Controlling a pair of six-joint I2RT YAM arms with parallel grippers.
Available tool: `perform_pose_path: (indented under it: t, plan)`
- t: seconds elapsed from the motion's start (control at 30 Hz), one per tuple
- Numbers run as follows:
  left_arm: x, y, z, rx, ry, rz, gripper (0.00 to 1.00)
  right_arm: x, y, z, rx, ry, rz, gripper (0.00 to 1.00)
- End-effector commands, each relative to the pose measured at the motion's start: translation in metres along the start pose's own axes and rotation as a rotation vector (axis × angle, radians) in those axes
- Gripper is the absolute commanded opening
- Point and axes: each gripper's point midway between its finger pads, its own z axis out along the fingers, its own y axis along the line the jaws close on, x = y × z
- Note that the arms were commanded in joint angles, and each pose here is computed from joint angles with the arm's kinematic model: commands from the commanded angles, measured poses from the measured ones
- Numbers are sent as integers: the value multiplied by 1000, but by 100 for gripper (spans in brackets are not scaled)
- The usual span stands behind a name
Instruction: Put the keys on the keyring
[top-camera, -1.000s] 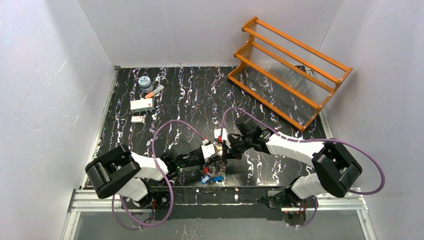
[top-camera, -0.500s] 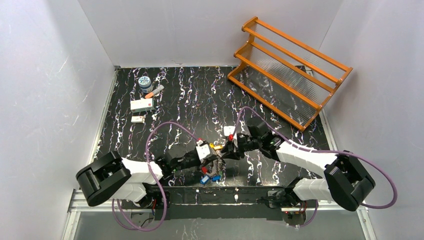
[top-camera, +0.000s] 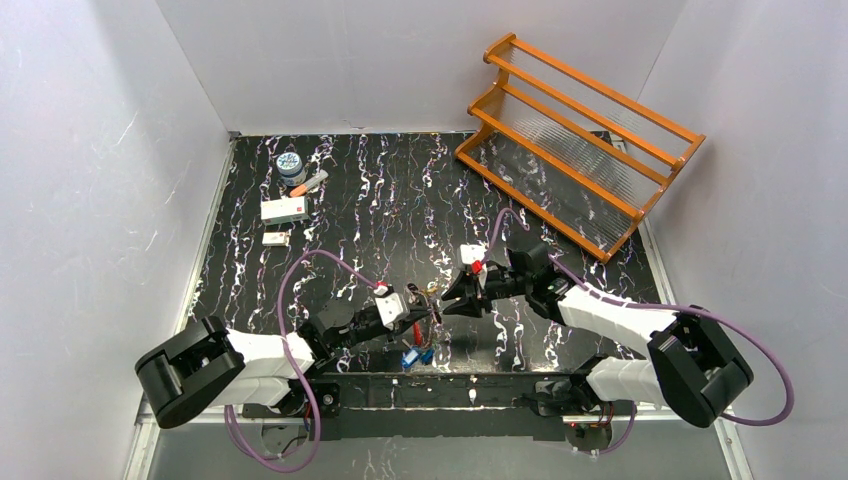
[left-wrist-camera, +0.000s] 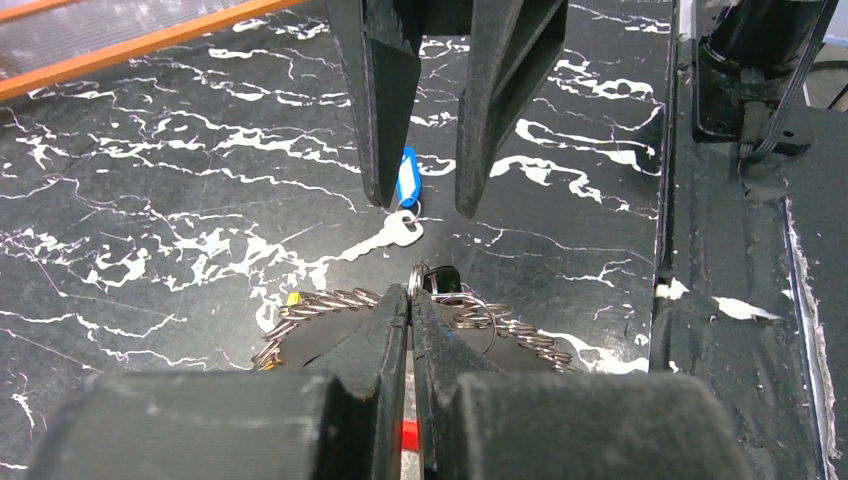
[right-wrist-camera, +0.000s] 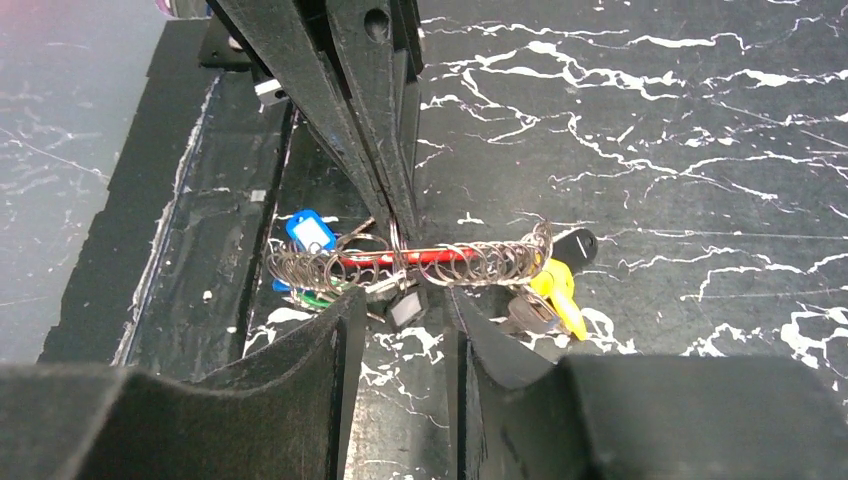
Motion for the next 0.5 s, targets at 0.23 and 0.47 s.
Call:
perform_pose_path:
  t: [0.23,0.47]
  plan:
    - [-26,1,1,-5,-104,26,0,-7,1,15,-106,-69,41,37]
    - [-26,2,-2,-12,-108,24,0,2,-2,22,-144,-54,85,17]
